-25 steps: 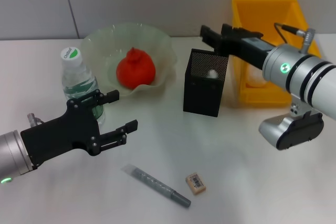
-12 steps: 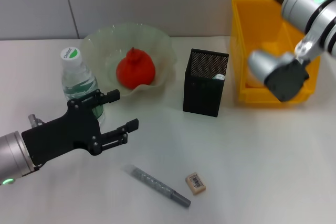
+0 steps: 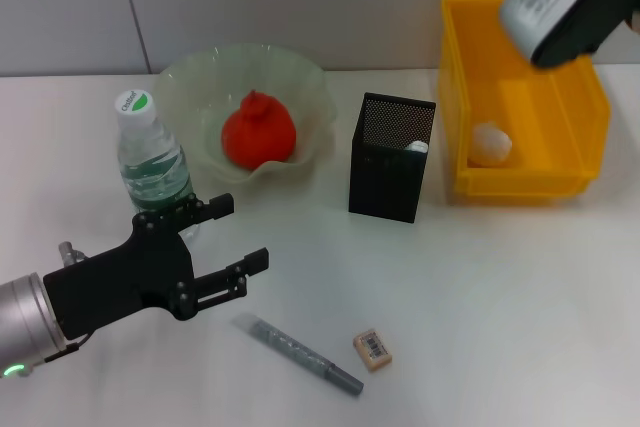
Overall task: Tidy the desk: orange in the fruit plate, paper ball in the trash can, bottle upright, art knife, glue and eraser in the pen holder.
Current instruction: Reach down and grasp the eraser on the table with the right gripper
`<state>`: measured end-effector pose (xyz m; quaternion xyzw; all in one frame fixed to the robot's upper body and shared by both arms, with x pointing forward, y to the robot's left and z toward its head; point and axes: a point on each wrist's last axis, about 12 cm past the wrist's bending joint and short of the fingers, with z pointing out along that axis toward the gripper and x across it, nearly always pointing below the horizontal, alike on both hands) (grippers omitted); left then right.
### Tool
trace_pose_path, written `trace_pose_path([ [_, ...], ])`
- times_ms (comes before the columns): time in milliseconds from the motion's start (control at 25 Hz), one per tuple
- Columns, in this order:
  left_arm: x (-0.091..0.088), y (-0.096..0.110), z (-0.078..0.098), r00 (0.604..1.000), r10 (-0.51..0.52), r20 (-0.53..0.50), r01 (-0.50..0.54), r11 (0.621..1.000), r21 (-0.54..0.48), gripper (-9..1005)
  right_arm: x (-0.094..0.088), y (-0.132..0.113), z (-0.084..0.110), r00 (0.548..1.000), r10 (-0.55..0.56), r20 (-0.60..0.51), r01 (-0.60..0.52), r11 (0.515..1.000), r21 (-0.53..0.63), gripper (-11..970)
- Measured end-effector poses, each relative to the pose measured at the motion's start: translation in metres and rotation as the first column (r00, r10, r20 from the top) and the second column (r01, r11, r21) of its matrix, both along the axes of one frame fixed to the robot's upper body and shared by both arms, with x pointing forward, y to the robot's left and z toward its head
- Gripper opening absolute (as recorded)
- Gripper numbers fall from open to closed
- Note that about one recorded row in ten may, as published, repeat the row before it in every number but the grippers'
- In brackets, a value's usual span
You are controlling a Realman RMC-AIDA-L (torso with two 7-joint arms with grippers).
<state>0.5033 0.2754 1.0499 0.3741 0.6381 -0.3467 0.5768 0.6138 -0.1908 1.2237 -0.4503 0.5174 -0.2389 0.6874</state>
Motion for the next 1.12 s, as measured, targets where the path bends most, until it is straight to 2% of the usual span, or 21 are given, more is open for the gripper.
trace_pose_path([
  [40,-0.002,0.0,0.001,1.0,-0.008,0.0,0.008,1.0,-0.014,770,0.0,0.0,0.001,0.997,0.022,-0.076,-0.006,0.979,0.202,555],
  [80,-0.002,0.0,0.001,1.0,-0.008,0.0,0.008,1.0,-0.014,770,0.0,0.0,0.001,0.997,0.022,-0.076,-0.006,0.979,0.202,555],
  [160,-0.004,0.001,0.002,1.0,-0.014,-0.002,0.014,0.999,-0.032,770,0.001,-0.001,0.001,0.988,0.069,-0.14,-0.014,0.931,0.365,556],
  [200,-0.005,0.001,0.003,1.0,-0.018,-0.006,0.017,0.999,-0.043,770,0.0,0.0,0.0,0.978,0.112,-0.175,-0.022,0.894,0.448,556],
  [240,-0.007,0.002,0.005,1.0,-0.026,-0.017,0.025,0.998,-0.061,770,-0.002,0.001,-0.002,0.945,0.229,-0.232,-0.042,0.792,0.609,556],
  [280,-0.007,0.002,0.005,1.0,-0.026,-0.017,0.025,0.998,-0.061,770,-0.002,0.001,-0.002,0.945,0.229,-0.232,-0.042,0.792,0.609,556],
  [320,-0.007,0.003,0.006,0.999,-0.033,-0.032,0.031,0.997,-0.074,770,-0.003,0.002,-0.003,0.927,0.282,-0.246,-0.052,0.749,0.66,556],
  [400,-0.007,0.003,0.006,0.999,-0.035,-0.039,0.032,0.996,-0.078,770,-0.008,0.0,-0.004,0.862,0.438,-0.253,-0.086,0.62,0.78,555],
  [440,-0.007,0.003,0.007,0.998,-0.041,-0.054,0.037,0.996,-0.082,770,-0.014,-0.007,-0.006,0.78,0.578,-0.24,-0.113,0.507,0.855,555],
  [480,-0.007,0.003,0.007,0.998,-0.041,-0.054,0.037,0.996,-0.082,770,-0.014,-0.007,-0.006,0.78,0.578,-0.24,-0.113,0.507,0.855,558],
  [520,-0.007,0.003,0.007,0.997,-0.045,-0.058,0.04,0.996,-0.084,770,-0.018,-0.011,-0.007,0.727,0.647,-0.23,-0.123,0.451,0.884,562],
  [600,-0.007,0.002,0.007,0.997,-0.047,-0.061,0.041,0.995,-0.086,770,-0.023,-0.021,-0.011,0.605,0.764,-0.225,-0.124,0.37,0.921,569],
  [640,-0.007,0.002,0.007,0.997,-0.049,-0.065,0.043,0.995,-0.09,770,-0.024,-0.032,-0.018,0.492,0.831,-0.26,-0.087,0.343,0.935,572],
  [680,-0.007,0.002,0.007,0.997,-0.049,-0.065,0.043,0.995,-0.09,770,-0.024,-0.032,-0.018,0.492,0.831,-0.26,-0.087,0.343,0.935,575],
  [760,-0.008,0.002,0.007,0.996,-0.052,-0.067,0.045,0.995,-0.094,770,-0.024,-0.041,-0.024,0.374,0.873,-0.313,-0.046,0.355,0.934,582],
  [880,-0.01,0.003,0.006,0.995,-0.061,-0.076,0.055,0.995,-0.089,770,-0.024,-0.047,-0.031,0.253,0.886,-0.389,-0.027,0.408,0.912,592],
  [920,-0.011,0.003,0.005,0.995,-0.065,-0.08,0.058,0.995,-0.087,770,-0.025,-0.046,-0.034,0.213,0.879,-0.426,-0.026,0.441,0.897,596],
  [960,-0.012,0.003,0.005,0.994,-0.07,-0.086,0.063,0.994,-0.085,770,-0.024,-0.04,-0.037,0.136,0.84,-0.526,-0.035,0.535,0.844,599],
  [1000,-0.013,0.003,0.004,0.993,-0.075,-0.091,0.067,0.994,-0.084,770,-0.024,-0.04,-0.037,0.136,0.84,-0.526,-0.035,0.535,0.844,603],
  [1040,-0.014,0.004,0.004,0.991,-0.083,-0.103,0.075,0.994,-0.084,770,-0.021,-0.034,-0.039,0.083,0.781,-0.618,-0.048,0.623,0.781,606],
  [1120,-0.015,0.005,0.004,0.99,-0.089,-0.109,0.081,0.993,-0.081,770,-0.019,-0.03,-0.041,0.063,0.746,-0.663,-0.059,0.666,0.744,678],
])
